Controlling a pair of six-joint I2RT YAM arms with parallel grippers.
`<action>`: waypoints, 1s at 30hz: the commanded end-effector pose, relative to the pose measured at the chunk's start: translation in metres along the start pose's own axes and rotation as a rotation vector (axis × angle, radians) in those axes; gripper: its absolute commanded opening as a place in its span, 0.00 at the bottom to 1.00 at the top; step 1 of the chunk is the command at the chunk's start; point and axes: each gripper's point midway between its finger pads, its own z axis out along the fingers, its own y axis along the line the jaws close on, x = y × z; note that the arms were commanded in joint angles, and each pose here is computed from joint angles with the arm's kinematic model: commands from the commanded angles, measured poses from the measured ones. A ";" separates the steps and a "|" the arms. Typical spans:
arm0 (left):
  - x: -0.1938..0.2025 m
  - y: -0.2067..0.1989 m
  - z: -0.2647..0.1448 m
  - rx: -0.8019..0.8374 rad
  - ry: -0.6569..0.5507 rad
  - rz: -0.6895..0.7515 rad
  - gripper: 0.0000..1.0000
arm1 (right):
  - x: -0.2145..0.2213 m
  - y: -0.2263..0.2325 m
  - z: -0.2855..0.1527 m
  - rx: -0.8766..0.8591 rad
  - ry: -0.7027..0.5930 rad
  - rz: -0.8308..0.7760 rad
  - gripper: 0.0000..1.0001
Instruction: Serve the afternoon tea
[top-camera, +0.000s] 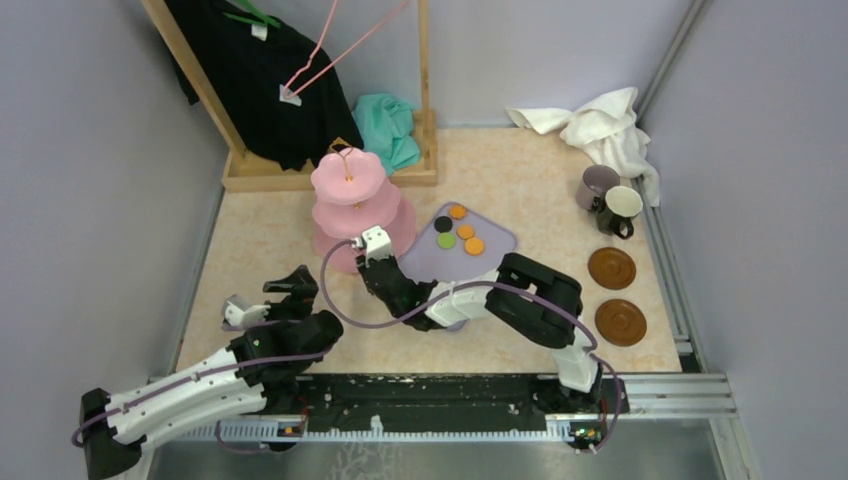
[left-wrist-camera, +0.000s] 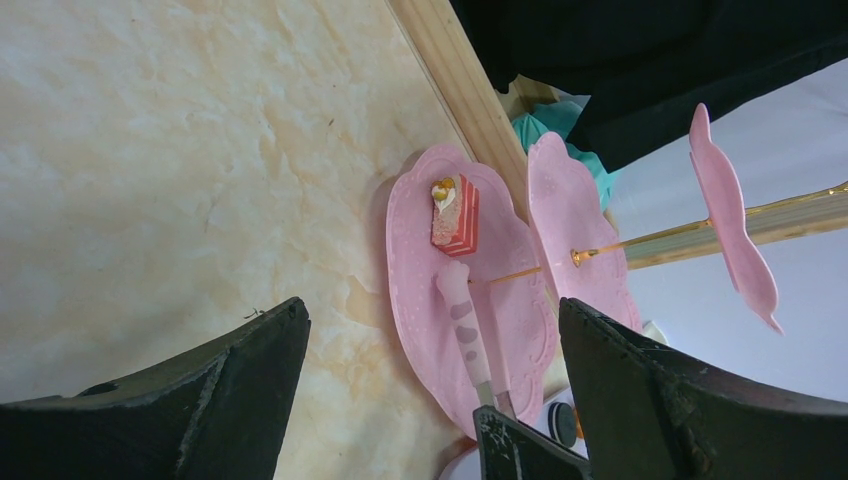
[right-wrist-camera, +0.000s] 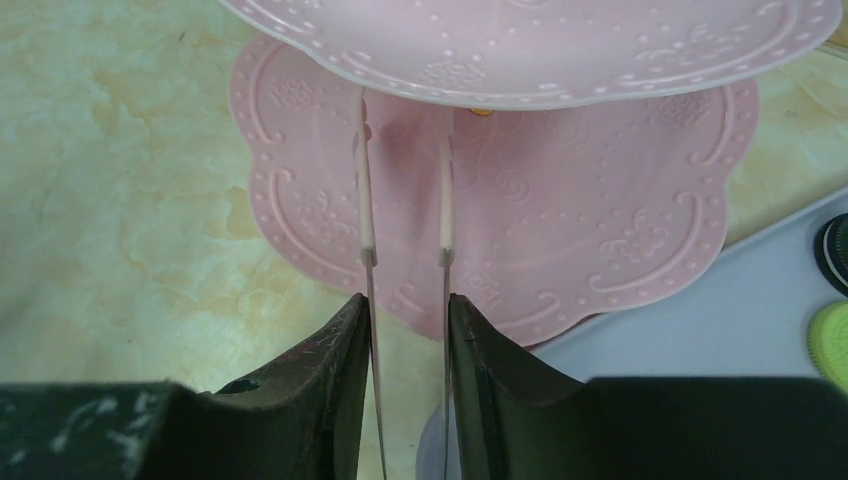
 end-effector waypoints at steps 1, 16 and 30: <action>-0.011 0.006 0.001 0.010 -0.044 0.042 0.99 | -0.054 0.011 -0.024 -0.049 -0.114 0.054 0.32; -0.014 0.006 0.001 0.009 -0.044 0.039 0.99 | -0.072 -0.005 -0.092 -0.113 -0.096 0.042 0.31; -0.015 0.001 0.000 0.010 -0.043 0.048 0.99 | -0.052 -0.061 -0.180 -0.150 -0.021 0.108 0.31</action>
